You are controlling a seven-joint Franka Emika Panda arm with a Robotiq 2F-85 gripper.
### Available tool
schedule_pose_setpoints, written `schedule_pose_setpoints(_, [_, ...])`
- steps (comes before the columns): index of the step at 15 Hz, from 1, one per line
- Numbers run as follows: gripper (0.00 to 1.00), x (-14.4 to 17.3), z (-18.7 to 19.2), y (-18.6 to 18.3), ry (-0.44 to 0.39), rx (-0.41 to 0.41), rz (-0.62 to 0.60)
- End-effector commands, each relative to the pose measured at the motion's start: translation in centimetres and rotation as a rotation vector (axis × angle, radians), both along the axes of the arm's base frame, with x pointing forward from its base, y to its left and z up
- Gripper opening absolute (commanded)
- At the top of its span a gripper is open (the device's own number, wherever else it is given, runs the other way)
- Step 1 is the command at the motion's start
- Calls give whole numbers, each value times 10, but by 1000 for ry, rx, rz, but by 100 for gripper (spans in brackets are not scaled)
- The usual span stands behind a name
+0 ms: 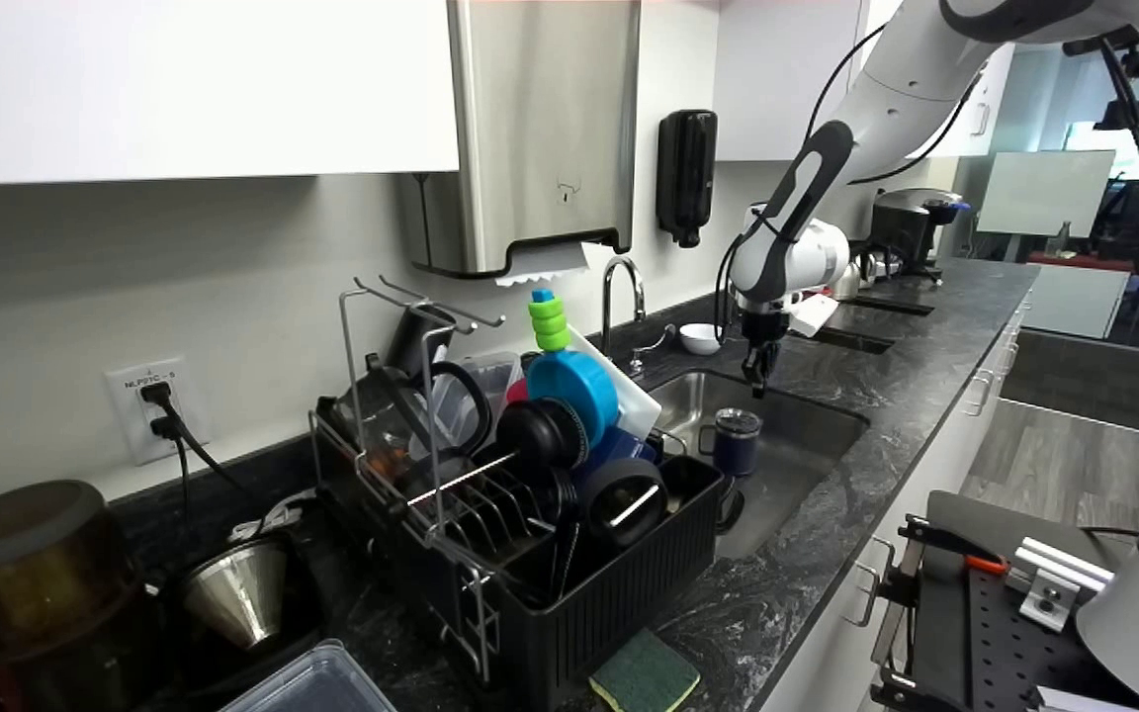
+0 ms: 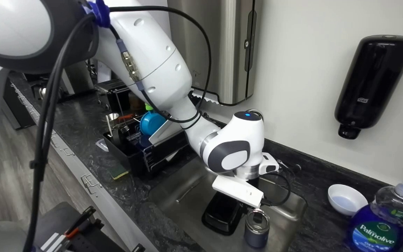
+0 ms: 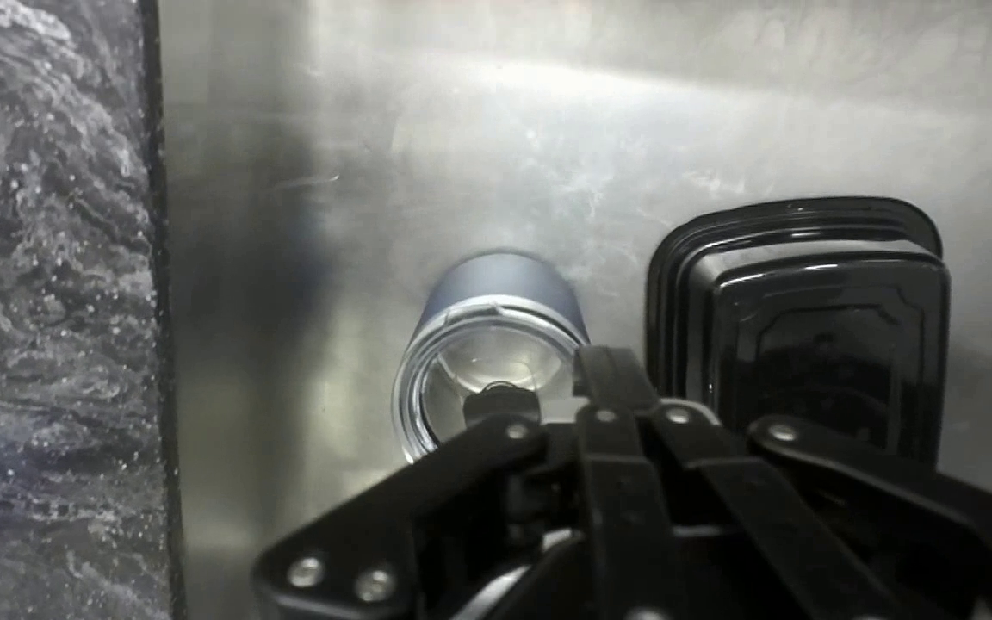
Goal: Take the lid and put it on the cup
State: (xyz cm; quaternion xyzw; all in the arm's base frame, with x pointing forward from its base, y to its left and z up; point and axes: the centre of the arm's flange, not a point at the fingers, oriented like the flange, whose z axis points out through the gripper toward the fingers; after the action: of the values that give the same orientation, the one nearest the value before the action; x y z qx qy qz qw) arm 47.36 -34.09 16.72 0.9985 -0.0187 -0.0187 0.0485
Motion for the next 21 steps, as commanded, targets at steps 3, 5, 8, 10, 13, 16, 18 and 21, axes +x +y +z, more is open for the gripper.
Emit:
schedule_pose_setpoints(3, [0,16,-12,-20,-6,95,-149])
schedule_pose_setpoints(5, [0,27,-17,-29,-19,99,-176])
schedule_pose_setpoints(8, [0,44,-25,-42,-22,98,-201])
schedule_pose_setpoints(10, [0,53,-30,-47,-13,95,-207])
schedule_pose_setpoints(13, [0,62,-41,-49,-5,96,-204])
schedule_pose_setpoints(16, [0,67,-55,-46,5,99,-193])
schedule_pose_setpoints(18, [0,67,-64,-45,8,101,-191])
schedule_pose_setpoints(21, [0,62,-77,-44,23,100,-190])
